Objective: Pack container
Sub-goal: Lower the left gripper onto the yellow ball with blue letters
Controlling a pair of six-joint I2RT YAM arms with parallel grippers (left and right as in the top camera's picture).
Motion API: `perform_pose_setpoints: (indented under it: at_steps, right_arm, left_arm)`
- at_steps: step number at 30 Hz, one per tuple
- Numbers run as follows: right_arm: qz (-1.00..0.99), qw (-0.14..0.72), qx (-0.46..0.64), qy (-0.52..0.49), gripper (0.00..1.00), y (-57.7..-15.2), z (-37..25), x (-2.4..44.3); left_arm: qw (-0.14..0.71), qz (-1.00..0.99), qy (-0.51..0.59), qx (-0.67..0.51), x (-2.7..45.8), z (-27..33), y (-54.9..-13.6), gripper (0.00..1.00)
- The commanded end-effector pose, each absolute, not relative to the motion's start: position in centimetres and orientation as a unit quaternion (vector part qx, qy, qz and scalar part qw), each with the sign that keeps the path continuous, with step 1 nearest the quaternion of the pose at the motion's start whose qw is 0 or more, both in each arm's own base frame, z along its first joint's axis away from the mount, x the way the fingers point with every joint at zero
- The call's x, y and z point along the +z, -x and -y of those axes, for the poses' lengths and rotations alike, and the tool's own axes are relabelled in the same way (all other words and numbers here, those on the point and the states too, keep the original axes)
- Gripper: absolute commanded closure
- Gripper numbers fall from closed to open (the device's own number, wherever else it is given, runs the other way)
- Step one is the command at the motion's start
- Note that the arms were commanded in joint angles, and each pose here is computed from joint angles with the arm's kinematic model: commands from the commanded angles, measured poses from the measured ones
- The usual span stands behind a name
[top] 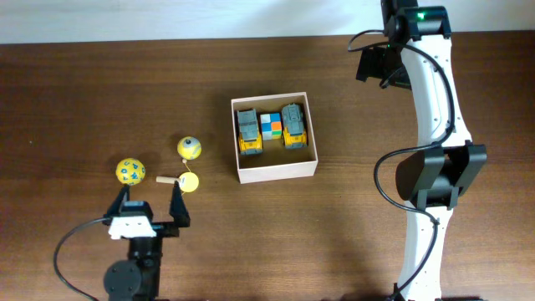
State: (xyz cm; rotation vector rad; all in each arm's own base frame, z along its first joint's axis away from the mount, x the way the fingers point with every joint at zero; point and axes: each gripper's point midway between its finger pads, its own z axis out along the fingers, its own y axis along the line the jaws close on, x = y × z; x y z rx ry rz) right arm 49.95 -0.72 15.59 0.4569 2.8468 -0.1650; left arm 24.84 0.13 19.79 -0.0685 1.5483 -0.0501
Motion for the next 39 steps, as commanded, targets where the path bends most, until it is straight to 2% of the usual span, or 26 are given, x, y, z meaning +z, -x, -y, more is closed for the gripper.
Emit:
perform_pose_setpoints:
  at_steps: [1, 8, 13, 17, 20, 24, 29, 36, 39]
  right_arm:
    - [-0.976, 0.133, -0.058, -0.163, 0.01, -49.8, 0.9, 16.3]
    - [-0.977, 0.124, -0.059, -0.162, 0.01, -49.4, 0.9, 16.2]
    - [-0.978, 0.123, -0.042, -0.160, 0.01, -49.5, 0.3, 16.1]
    - [-0.979, 0.118, -0.043, -0.160, 0.01, -49.2, 0.3, 16.0]
    - [-0.979, 0.117, -0.043, -0.160, 0.01, -49.2, 0.3, 16.0]
    - [-0.980, 0.108, -0.042, -0.159, 0.01, -48.8, 0.2, 15.9]
    - [-0.981, 0.103, -0.043, -0.159, 0.01, -48.5, 0.2, 15.9]
    - [-0.981, 0.103, -0.043, -0.159, 0.01, -48.5, 0.2, 15.9]
    - [-0.981, 0.103, -0.043, -0.159, 0.01, -48.5, 0.2, 15.9]
  left_arm:
    - [0.694, -0.714, 0.088, -0.035, 22.8, -1.4, -25.4, 0.01]
    - [0.570, -0.815, 0.101, -0.031, 25.0, -2.7, -29.7, 0.01]
    - [0.423, -0.895, 0.126, -0.065, 23.4, -4.0, -34.6, 0.01]
    - [0.315, -0.935, 0.140, -0.086, 20.1, -4.1, -36.4, 0.01]
    - [0.264, -0.948, 0.149, -0.094, 17.1, -4.1, -37.3, 0.01]
    - [0.181, -0.965, 0.158, -0.109, 12.3, -3.6, -36.8, 0.01]
    - [0.149, -0.979, 0.123, -0.071, 10.4, -4.6, -35.9, 0.01]
    - [0.124, -0.979, 0.145, 0.071, 9.9, -9.4, -34.3, 0.01]
    - [0.115, -0.978, 0.147, 0.090, 9.4, -10.1, -34.3, 0.01]
